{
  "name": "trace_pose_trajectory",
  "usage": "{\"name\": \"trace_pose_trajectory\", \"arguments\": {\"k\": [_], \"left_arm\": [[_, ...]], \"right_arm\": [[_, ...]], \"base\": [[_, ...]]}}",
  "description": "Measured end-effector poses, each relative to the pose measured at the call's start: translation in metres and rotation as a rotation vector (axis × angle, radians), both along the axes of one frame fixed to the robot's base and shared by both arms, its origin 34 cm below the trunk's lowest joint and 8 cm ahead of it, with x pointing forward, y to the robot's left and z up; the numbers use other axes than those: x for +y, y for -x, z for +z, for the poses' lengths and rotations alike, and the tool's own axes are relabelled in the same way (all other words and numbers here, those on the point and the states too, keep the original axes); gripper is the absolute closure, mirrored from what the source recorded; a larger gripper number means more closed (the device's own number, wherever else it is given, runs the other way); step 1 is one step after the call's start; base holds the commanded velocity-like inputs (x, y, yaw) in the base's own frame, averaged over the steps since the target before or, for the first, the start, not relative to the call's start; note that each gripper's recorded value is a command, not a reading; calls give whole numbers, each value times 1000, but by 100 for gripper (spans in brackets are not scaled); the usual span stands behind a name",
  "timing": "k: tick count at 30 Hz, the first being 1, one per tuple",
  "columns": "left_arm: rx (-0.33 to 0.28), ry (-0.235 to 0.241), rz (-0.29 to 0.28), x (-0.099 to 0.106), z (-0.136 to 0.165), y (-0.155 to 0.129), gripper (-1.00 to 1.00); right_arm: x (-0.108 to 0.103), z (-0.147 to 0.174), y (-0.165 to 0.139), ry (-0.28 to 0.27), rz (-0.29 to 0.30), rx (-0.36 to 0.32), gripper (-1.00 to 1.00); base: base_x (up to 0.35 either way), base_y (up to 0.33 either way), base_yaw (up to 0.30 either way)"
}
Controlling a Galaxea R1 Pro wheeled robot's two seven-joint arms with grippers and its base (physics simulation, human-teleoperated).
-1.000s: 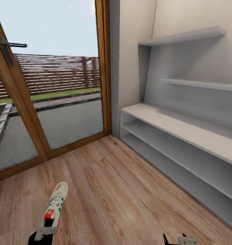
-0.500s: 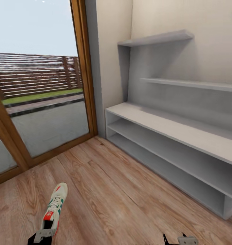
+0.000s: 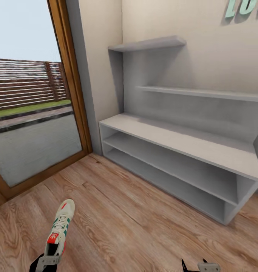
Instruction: Pick up the two gym shoes and the two sandals from the corridor floor and place them onto the hallstand (shoe rack) in the corridor, making sure they are on the rack and not on the floor. Arrange them so the two gym shoes are next to each other and the two sandals are next to each other.
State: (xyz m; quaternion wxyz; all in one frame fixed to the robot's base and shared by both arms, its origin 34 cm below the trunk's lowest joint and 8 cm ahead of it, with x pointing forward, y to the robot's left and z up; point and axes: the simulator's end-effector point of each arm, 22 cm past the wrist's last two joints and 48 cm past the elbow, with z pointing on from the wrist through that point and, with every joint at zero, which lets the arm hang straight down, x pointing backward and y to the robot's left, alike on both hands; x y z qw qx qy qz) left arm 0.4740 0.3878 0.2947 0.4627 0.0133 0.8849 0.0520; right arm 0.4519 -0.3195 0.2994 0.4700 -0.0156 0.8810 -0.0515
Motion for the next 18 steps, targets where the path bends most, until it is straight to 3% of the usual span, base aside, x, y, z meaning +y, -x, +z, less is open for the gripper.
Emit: {"name": "trace_pose_trajectory", "arguments": {"k": [18], "left_arm": [[0, 7, -3, -6, -1, 0, 100]], "right_arm": [[0, 0, 0, 0, 0, 1, -100]], "base": [[0, 0, -300]]}}
